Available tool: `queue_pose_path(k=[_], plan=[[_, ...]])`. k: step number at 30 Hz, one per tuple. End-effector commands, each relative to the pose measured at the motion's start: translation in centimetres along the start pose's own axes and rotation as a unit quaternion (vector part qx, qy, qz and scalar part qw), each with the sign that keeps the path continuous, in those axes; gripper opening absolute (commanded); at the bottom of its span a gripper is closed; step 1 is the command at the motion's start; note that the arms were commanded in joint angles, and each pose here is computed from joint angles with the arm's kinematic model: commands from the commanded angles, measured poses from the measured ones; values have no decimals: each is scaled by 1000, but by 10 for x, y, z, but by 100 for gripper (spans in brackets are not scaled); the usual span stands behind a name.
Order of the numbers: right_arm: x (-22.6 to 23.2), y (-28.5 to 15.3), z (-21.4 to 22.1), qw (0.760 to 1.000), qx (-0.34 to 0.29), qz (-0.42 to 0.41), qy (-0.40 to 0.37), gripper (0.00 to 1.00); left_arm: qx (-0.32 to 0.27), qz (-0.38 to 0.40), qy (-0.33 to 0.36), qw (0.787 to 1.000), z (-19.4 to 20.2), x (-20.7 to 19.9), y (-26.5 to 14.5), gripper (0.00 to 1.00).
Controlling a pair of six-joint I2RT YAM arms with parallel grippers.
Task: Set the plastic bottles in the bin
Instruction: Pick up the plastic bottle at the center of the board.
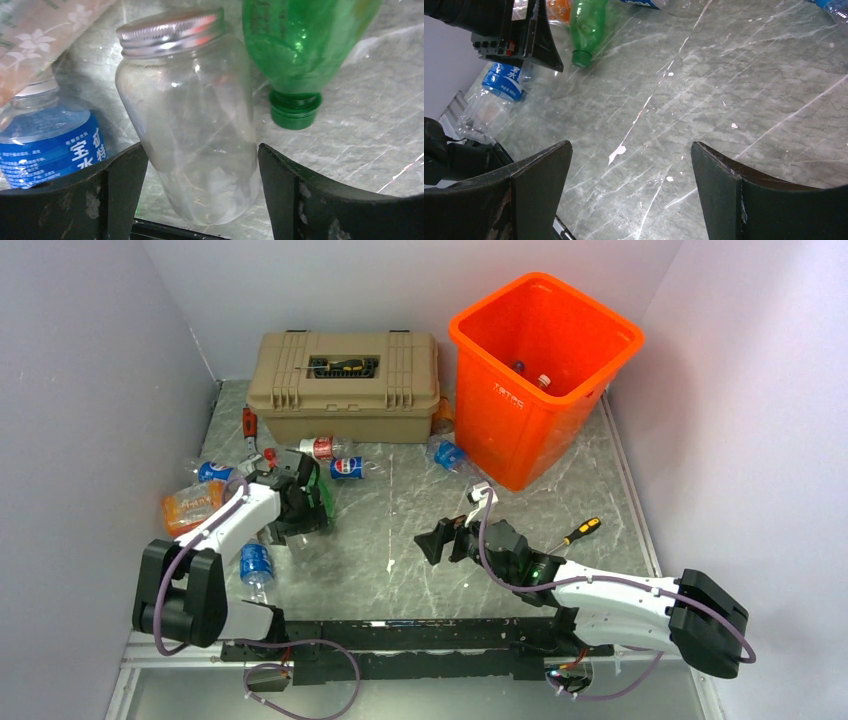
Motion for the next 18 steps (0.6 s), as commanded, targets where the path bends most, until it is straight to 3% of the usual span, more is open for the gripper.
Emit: queue_pose_path(k=[1,6,13,18], plan=[[11,1,-10,1000,-18,-22,10,94,14,0,-3,1000,5,-5,6,87],[12,2,-10,1000,-15,-23,9,94,12,3,2,1000,6,-8,4,89],[14,3,-12,1000,-13,-24,7,94,-15,24,3,1000,5,-11,-11,72],[20,-2,-21,999,-13,-29,0,93,-64,77,5,995,-2,-13,-49,59]])
Point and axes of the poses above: each gripper's point midway between its finger pads, its own y axis out along the fingers, its own x axis along the line the jaws close on, z = x × y, the point moved 6 cm from there along -y, back along the fingers, and after that the axes turned 4 degrees about y, right-handed, at the moved point
